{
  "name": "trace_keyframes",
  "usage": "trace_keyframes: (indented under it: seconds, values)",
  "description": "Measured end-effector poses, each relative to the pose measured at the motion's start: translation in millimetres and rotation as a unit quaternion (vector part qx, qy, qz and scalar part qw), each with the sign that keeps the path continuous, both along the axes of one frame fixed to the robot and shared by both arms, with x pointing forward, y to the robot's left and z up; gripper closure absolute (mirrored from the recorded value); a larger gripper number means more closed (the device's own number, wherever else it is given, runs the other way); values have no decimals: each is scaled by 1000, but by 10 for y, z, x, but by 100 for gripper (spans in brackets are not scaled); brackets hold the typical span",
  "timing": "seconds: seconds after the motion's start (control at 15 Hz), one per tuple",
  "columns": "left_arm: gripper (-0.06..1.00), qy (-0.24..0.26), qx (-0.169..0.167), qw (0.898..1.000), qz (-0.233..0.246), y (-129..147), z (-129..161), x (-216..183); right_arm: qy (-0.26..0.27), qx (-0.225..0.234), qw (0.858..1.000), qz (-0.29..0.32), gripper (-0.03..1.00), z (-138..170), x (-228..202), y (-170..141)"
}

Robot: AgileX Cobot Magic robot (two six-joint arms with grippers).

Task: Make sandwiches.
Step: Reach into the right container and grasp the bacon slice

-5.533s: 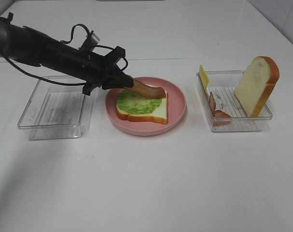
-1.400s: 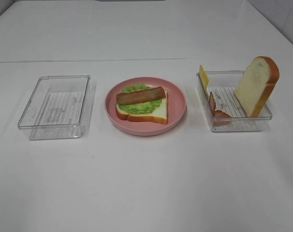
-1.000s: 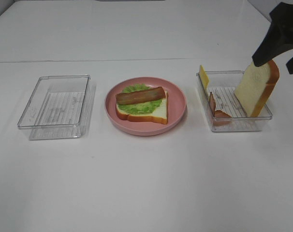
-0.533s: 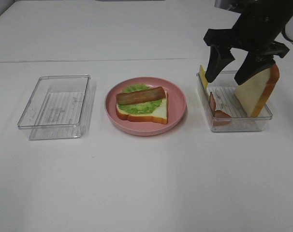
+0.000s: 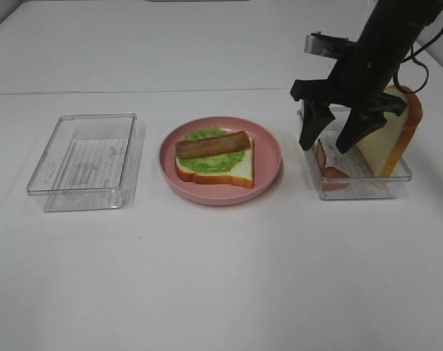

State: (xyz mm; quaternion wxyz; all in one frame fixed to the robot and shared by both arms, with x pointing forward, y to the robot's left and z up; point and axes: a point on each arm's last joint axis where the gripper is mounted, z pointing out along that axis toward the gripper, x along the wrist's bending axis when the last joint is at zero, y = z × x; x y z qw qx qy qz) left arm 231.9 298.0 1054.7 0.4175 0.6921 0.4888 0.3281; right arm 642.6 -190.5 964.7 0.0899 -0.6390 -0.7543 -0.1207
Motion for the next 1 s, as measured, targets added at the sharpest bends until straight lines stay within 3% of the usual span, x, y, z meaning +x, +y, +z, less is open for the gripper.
trace_keyframes:
  seconds: [0.33, 0.8, 1.0]
  values:
    - [19, 0, 0, 1000, 0, 0, 0, 0, -5, 1, 1000, -13, 47, -162, 76, 14]
    - [19, 0, 0, 1000, 0, 0, 0, 0, -5, 2, 1000, -13, 97, -159, 89, 17]
    - [19, 0, 0, 1000, 0, 0, 0, 0, -9, 5, 1000, -7, 97, -36, 125, 30]
